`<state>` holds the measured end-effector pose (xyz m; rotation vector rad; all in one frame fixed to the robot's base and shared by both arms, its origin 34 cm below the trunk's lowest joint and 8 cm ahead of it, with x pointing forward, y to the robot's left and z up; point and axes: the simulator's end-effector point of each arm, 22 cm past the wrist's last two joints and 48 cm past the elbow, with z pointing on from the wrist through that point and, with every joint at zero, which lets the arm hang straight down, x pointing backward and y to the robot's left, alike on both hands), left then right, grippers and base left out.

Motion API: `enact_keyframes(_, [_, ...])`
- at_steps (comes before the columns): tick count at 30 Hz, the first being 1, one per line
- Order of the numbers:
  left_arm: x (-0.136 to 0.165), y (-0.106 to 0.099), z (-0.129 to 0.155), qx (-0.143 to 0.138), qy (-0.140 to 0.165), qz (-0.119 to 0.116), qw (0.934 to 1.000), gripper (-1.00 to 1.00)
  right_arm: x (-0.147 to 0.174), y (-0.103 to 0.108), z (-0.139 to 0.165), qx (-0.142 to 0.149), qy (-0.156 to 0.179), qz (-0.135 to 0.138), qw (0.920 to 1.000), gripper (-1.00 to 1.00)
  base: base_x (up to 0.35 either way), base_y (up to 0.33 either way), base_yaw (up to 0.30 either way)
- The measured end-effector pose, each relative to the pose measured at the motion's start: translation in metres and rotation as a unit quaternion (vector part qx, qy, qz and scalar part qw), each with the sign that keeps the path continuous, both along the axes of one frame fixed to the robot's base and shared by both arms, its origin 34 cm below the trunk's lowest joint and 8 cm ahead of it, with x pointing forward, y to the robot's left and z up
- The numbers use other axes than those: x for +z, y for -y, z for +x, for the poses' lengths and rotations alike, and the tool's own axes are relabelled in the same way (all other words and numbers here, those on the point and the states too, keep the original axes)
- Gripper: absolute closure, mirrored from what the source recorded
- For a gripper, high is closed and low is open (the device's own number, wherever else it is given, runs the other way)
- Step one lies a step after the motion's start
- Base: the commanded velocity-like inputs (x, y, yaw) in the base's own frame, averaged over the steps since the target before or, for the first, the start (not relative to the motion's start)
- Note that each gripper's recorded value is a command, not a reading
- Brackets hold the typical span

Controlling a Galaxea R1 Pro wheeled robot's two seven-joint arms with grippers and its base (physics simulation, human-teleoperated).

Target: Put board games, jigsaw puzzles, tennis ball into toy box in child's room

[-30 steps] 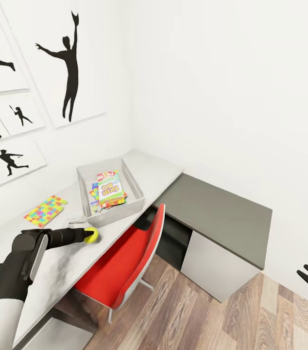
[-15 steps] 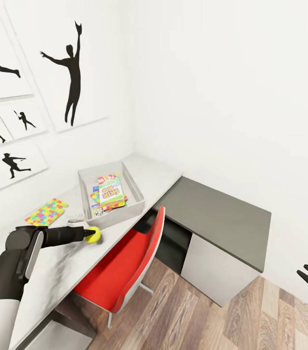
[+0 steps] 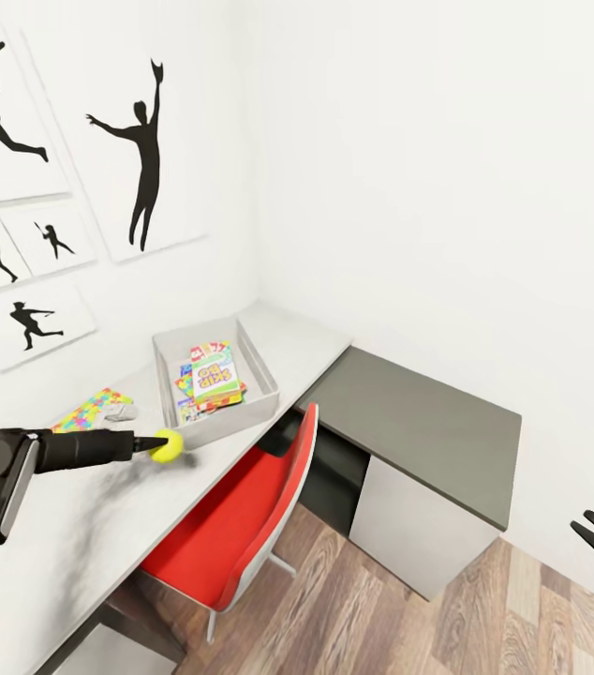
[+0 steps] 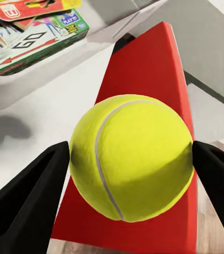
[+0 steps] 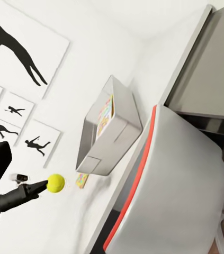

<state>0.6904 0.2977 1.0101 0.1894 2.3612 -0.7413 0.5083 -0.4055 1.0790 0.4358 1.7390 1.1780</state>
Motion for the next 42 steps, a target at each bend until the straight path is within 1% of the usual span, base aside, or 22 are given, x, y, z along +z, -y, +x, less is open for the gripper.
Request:
enact_keyframes(1, [0.006, -0.007, -0.001, -0.002, 0.003, 0.0, 1.0, 1.0, 0.0, 0.0, 0.0, 0.0, 0.001, 0.0, 1.0, -1.0, 0.0, 0.0, 0.0])
enact_keyframes(3, [0.017, -0.012, -0.001, -0.008, 0.011, -0.005, 0.9999, 1.0, 0.001, -0.001, 0.0, 0.0, 0.001, 0.001, 1.0, -1.0, 0.0, 0.0, 0.0])
enact_keyframes(6, [0.038, -0.012, 0.008, -0.015, 0.03, -0.013, 0.9994, 1.0, 0.002, -0.001, -0.001, 0.0, 0.003, 0.001, 1.0, -1.0, 0.0, 0.0, 0.0])
enact_keyframes(8, [0.053, -0.016, 0.014, -0.013, 0.045, -0.021, 0.9987, 1.0, 0.003, -0.001, -0.001, 0.0, 0.004, 0.001, 1.0, -1.0, 0.0, 0.0, 0.0])
enact_keyframes(11, [0.076, -0.024, 0.022, -0.003, 0.068, -0.037, 0.997, 1.0, 0.004, -0.001, -0.001, 0.0, 0.005, 0.002, 1.0, -1.0, 0.0, 0.0, 0.0])
enact_keyframes(13, [0.085, -0.025, 0.026, -0.001, 0.077, -0.04, 0.9962, 1.0, 0.004, -0.001, -0.001, 0.0, 0.005, 0.002, 1.0, -1.0, 0.0, 0.0, 0.0])
enact_keyframes(14, [0.094, -0.025, 0.031, -0.001, 0.086, -0.042, 0.9954, 1.0, 0.004, -0.001, -0.001, 0.0, 0.006, 0.002, 1.0, -1.0, 0.0, 0.0, 0.0])
enact_keyframes(23, [0.129, -0.023, 0.05, -0.002, 0.12, -0.046, 0.9917, 1.0, 0.004, -0.002, -0.001, 0.0, 0.006, 0.002, 1.0, -1.0, 0.0, 0.0, 0.0])
enact_keyframes(28, [0.128, -0.029, 0.056, 0.01, 0.119, -0.035, 0.9922, 1.0, 0.004, -0.002, -0.001, 0.0, 0.006, 0.002, 1.0, -1.0, 0.0, 0.0, 0.0])
enact_keyframes(29, [0.127, -0.031, 0.058, 0.014, 0.118, -0.031, 0.9924, 1.0, 0.004, -0.002, -0.001, 0.0, 0.006, 0.002, 1.0, -1.0, 0.0, 0.0, 0.0])
enact_keyframes(30, [0.123, -0.042, 0.064, 0.034, 0.115, -0.013, 0.9927, 1.0, 0.004, -0.002, -0.001, 0.0, 0.007, 0.002, 1.0, -1.0, 0.0, 0.0, 0.0])
enact_keyframes(32, [0.121, -0.05, 0.071, 0.051, 0.112, -0.001, 0.9924, 1.0, 0.004, -0.002, -0.001, 0.0, 0.007, 0.003, 1.0, -1.0, 0.0, 0.0, 0.0])
enact_keyframes(33, [0.118, -0.058, 0.078, 0.069, 0.109, 0.012, 0.9916, 1.0, 0.004, -0.002, -0.001, 0.0, 0.007, 0.003, 1.0, -1.0, 0.0, 0.0, 0.0])
enact_keyframes(35, [0.115, -0.065, 0.086, 0.087, 0.104, 0.022, 0.9905, 1.0, 0.004, -0.002, -0.001, 0.0, 0.007, 0.003, 1.0, -1.0, 0.0, 0.0, 0.0])
enact_keyframes(36, [0.111, -0.072, 0.093, 0.105, 0.098, 0.031, 0.9892, 1.0, 0.004, -0.002, -0.001, 0.0, 0.007, 0.002, 1.0, -1.0, 0.0, 0.0, 0.0])
enact_keyframes(40, [0.103, -0.084, 0.105, 0.135, 0.082, 0.045, 0.9863, 1.0, 0.005, -0.002, -0.001, 0.0, 0.007, 0.002, 1.0, -1.0, 0.0, 0.0, 0.0])
enact_keyframes(42, [0.093, -0.095, 0.114, 0.158, 0.064, 0.057, 0.9836, 1.0, 0.005, -0.002, -0.001, 0.0, 0.007, 0.002, 1.0, -1.0, 0.0, 0.0, 0.0])
